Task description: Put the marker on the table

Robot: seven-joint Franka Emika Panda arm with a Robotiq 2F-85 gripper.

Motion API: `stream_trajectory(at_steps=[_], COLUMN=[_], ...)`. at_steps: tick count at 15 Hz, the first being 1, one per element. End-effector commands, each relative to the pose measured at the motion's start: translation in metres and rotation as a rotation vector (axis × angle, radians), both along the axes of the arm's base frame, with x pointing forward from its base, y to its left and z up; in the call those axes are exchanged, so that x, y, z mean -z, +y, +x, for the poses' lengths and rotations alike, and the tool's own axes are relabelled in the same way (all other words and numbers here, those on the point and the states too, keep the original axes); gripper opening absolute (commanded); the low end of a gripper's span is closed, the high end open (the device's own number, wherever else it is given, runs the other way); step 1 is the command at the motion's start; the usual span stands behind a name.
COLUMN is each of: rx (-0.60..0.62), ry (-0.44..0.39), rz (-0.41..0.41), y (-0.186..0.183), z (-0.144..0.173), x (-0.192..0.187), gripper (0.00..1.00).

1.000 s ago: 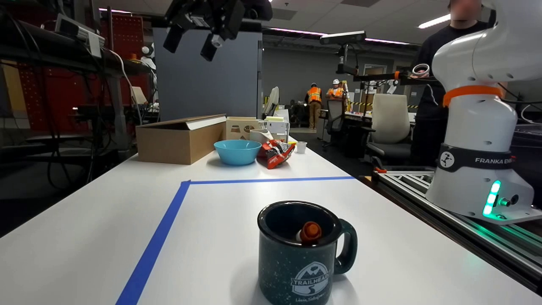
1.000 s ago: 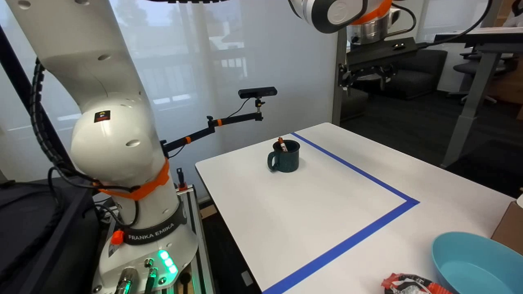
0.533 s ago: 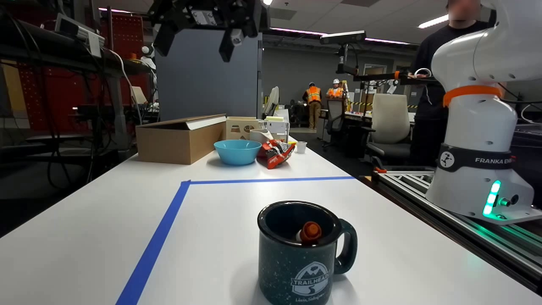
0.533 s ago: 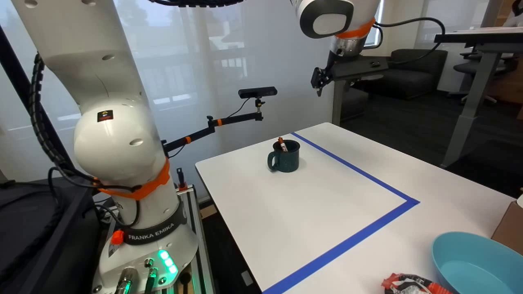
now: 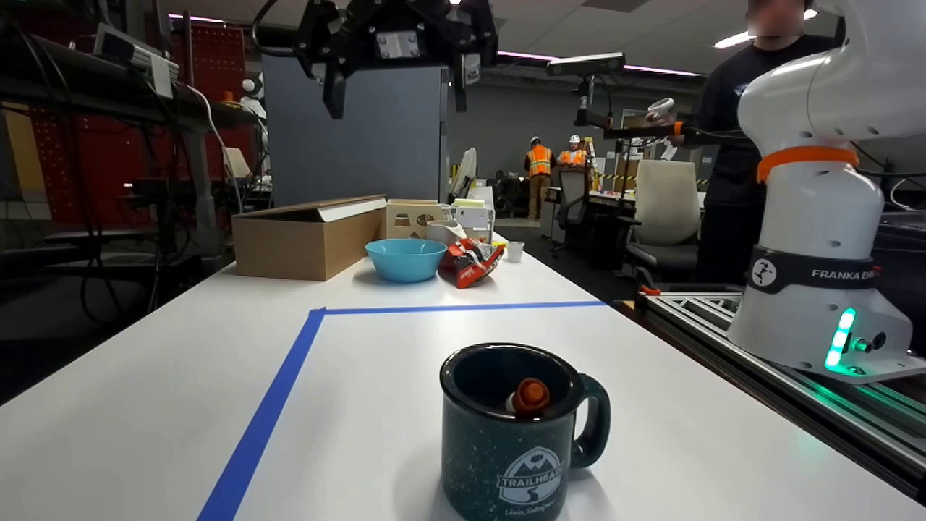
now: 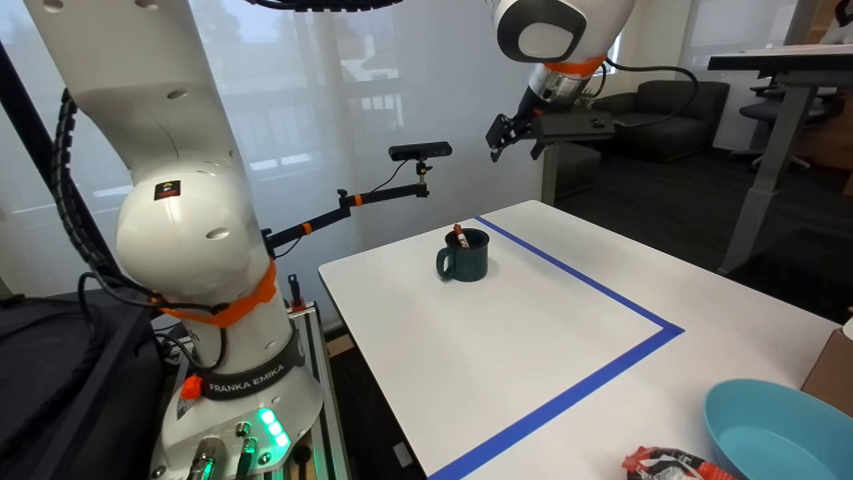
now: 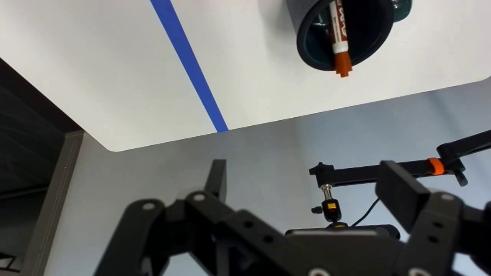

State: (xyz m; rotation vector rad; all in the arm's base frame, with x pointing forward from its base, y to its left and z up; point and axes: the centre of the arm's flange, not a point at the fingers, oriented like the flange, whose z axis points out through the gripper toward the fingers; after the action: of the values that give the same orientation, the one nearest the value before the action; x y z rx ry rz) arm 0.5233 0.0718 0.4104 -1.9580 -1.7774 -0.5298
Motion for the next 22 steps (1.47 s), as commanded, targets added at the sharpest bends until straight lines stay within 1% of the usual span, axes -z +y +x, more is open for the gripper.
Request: stream_trajectory(at_steps=[1,2,6,14,18,22], rx=[-0.001,-0.019,-0.059,-0.174,-0.204,-0.204], ry=[0.004,0.006,0.034,0.094,0.119,0.150], rz=[-0.001,-0.011,-0.005,0.027,0.040,0.055], y=[0.001,0.005,0.021,0.067,0.091,0.109], z=[0.001,0.003,0.007,0.010,0.002,-0.018], x=[0.000,0.004,0.025,0.069,0.084,0.095], gripper=[1.00,1.00,1.00,1.00,1.00,1.00])
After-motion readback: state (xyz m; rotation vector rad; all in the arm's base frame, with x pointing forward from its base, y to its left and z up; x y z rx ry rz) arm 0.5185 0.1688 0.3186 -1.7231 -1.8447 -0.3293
